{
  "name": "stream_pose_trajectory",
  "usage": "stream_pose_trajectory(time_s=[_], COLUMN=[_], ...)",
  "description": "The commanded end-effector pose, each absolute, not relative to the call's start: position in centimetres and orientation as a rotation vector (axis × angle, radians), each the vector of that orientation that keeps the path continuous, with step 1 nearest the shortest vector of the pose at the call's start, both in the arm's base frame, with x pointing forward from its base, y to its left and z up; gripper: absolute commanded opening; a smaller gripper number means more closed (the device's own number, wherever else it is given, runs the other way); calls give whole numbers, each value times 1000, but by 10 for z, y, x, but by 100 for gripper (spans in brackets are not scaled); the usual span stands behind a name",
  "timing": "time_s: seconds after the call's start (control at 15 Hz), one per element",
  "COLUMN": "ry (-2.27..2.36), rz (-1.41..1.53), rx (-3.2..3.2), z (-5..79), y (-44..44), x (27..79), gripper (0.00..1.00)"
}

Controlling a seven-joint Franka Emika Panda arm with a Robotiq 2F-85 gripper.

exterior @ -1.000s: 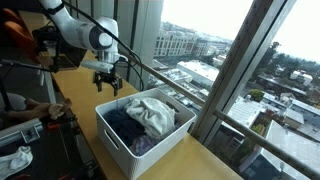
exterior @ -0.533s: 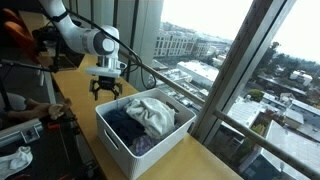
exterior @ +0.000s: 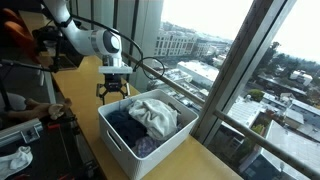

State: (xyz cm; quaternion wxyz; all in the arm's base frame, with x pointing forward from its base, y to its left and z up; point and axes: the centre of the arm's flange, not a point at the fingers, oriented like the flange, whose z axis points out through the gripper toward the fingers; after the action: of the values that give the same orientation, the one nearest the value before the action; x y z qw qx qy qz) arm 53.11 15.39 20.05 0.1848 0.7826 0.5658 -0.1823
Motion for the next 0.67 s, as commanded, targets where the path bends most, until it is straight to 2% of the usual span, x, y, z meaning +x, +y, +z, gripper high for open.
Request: stream_pose_trajectory(time_s=[0.0,0.27,0.33,0.47,0.6], ry=[1636,1652,1655,1660,1663], rz=[-574,-591,-592,-592,-588], rx=[2064,2002,1992,1973,1958], z=[193,186,184,183,183], y=[147,143,143,143,143], x=[546,548,548,549,551], gripper=[100,100,97,73,62])
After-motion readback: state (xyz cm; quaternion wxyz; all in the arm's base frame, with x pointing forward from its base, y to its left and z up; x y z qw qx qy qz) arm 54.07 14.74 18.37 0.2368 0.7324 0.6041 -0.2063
